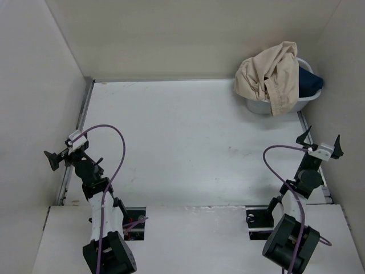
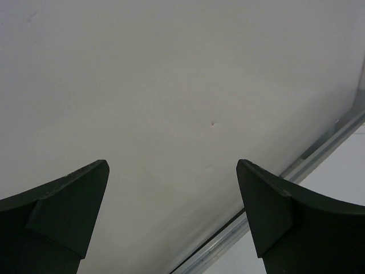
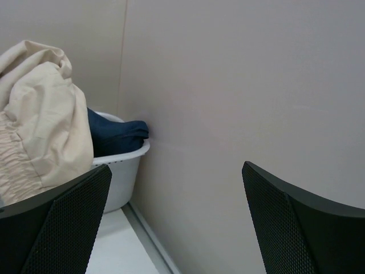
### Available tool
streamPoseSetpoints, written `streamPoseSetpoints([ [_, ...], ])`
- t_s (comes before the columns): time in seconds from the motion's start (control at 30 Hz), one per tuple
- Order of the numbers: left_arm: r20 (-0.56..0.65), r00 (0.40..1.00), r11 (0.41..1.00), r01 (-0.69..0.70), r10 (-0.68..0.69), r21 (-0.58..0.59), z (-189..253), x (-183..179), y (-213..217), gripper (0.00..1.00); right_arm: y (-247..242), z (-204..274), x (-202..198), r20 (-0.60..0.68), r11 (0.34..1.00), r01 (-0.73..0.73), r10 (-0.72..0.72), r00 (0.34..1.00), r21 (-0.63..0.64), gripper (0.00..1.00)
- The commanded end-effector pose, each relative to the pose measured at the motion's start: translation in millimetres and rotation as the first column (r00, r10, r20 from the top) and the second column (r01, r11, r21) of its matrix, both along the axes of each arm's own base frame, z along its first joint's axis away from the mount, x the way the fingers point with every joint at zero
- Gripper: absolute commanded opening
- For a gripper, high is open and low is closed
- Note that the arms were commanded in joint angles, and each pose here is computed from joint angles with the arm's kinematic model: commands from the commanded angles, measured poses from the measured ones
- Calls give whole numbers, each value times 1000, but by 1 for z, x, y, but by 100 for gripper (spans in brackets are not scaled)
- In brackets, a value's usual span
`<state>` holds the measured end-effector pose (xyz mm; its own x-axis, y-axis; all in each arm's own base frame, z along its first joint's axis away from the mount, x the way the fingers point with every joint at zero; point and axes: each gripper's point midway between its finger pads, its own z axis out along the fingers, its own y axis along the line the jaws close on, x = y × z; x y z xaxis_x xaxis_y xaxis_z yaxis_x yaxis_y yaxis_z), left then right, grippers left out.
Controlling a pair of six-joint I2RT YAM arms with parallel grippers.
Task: Fold and stack the trousers
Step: Grab the trousers from the pile
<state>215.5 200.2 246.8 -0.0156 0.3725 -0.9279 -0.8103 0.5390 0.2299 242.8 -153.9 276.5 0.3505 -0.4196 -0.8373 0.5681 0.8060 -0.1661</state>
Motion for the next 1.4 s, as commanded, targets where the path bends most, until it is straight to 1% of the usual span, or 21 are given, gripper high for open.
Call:
streamPoseSetpoints([
  [0.0, 66, 998, 1000, -3, 1, 29, 17, -4, -2, 100, 19, -18, -3, -18, 997, -66, 65, 998, -44, 100],
  [0.23, 82, 997, 999, -2, 0, 33, 19, -5, -3, 100, 43, -37, 18, -160, 966, -226, 205, 966, -129, 100],
  [0.6, 89, 996, 1000, -14, 11, 25, 18, -8, 0, 100, 45, -36, 16, -157, 965, -224, 202, 967, -139, 100],
  [0.67, 87, 996, 1000, -9, 7, 26, 18, -7, -1, 100, 30, -22, 22, -140, 978, -179, 163, 977, -104, 100],
  [0.73, 88, 996, 999, -3, 0, 32, 19, -7, -2, 100, 25, 12, 17, -79, 987, -120, 112, 991, -106, 100],
  [0.77, 78, 997, 999, 17, -20, 40, 18, -4, -4, 100, 37, 36, 17, -44, 982, -153, 149, 988, -113, 100],
  [0.83, 41, 996, 995, 76, -78, 62, 17, 6, -11, 100, 47, 77, 28, -3, 976, -214, 214, 977, -37, 100],
  [0.9, -46, 979, 977, 200, -197, 76, 14, 29, -27, 100, 54, 98, 66, -121, 957, -273, 283, 951, 94, 100],
  [0.93, -87, 961, 961, 268, -262, 68, 14, 43, -37, 100, 58, 103, 85, -227, 955, -281, 295, 928, 94, 100],
  [0.97, -140, 928, 934, 355, -346, 45, 16, 59, -51, 100, 60, 103, 104, -372, 960, -279, 269, 888, 27, 100],
  [1.0, -179, 890, 903, 430, -420, 18, 19, 73, -65, 100, 67, 103, 117, -460, 955, -294, 244, 854, -39, 100],
  [1.03, -222, 839, 863, 506, -497, -20, 20, 87, -81, 100, 79, 109, 128, -493, 941, -325, 241, 836, -91, 100],
  [1.07, -263, 777, 813, 579, -572, -60, 23, 99, -99, 100, 90, 114, 135, -483, 935, -344, 263, 835, -86, 100],
  [1.1, -295, 703, 755, 645, -646, -118, 23, 110, -119, 100, 100, 127, 140, -440, 939, -340, 288, 850, -42, 100],
  [1.13, -331, 597, 671, 718, -731, -188, 22, 118, -145, 100, 102, 138, 146, -397, 948, -318, 302, 867, 28, 100],
  [1.17, -347, 524, 614, 753, -777, -237, 21, 121, -162, 100, 105, 144, 154, -366, 943, -313, 333, 869, 113, 100],
  [1.2, -360, 428, 539, 783, -829, -311, 19, 123, -182, 100, 103, 142, 162, -358, 929, -311, 365, 859, 202, 100],
  [1.27, -356, 251, 402, 792, -900, -460, 8, 120, -221, 100, 87, 107, 187, -415, 877, -272, 436, 799, 397, 100],
  [1.3, -346, 187, 355, 776, -919, -521, 1, 117, -234, 100, 78, 80, 199, -470, 856, -213, 447, 761, 471, 100],
  [1.33, -338, 154, 328, 765, -928, -555, -4, 115, -241, 100, 72, 64, 204, -502, 850, -166, 441, 744, 500, 100],
  [1.37, -322, 86, 280, 728, -943, -626, -17, 110, -255, 100, 59, 28, 211, -580, 840, -43, 410, 704, 541, 100],
])
